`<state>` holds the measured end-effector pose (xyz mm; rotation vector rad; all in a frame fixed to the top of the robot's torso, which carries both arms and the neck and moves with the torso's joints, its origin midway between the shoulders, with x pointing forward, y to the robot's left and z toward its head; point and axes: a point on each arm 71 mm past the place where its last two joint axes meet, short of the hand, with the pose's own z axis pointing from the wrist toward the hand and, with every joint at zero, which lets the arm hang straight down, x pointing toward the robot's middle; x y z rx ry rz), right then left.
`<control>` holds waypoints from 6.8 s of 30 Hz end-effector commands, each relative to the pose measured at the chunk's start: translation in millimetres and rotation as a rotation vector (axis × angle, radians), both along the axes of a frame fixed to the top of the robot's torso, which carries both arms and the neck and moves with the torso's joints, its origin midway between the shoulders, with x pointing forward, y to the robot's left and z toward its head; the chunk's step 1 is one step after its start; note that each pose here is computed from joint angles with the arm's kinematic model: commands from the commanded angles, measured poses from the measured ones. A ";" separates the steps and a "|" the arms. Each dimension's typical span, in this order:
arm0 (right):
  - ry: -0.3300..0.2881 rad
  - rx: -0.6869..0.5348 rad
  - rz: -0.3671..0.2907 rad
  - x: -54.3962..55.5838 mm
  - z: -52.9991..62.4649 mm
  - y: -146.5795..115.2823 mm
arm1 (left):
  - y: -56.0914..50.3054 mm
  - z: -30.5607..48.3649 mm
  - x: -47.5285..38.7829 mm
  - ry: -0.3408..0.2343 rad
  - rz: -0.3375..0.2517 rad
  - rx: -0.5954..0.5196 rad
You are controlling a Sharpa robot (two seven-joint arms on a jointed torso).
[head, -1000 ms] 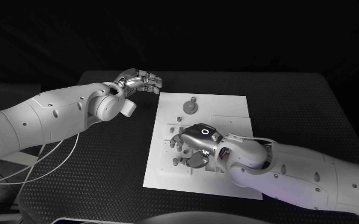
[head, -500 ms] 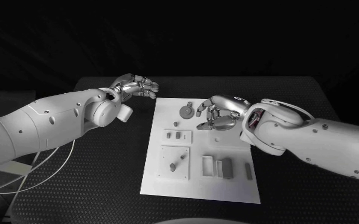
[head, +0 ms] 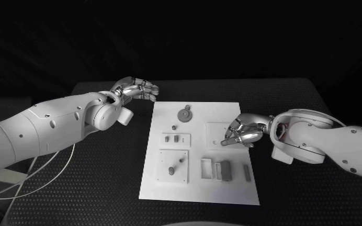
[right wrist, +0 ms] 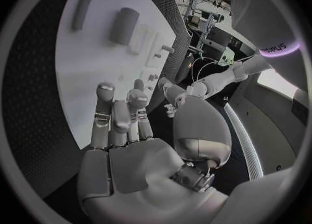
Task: Assemble the parts on the task board
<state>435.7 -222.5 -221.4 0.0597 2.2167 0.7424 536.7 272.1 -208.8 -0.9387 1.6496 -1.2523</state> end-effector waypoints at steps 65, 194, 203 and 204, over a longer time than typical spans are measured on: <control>0.147 -0.301 -0.029 -40.4 -71.2 18.4 | -3.1 -0.4 -1.9 -0.001 -0.015 -0.027; 0.260 -0.165 -0.089 -30.1 -60.2 63.4 | -1.0 -1.4 -4.1 0.019 -0.024 -0.024; 0.267 -0.170 -0.077 -30.6 -60.6 64.0 | -1.7 -1.6 -4.3 0.022 -0.030 -0.025; 0.266 -0.170 -0.078 -30.5 -60.6 64.0 | -1.9 -1.7 -4.3 0.023 -0.031 -0.025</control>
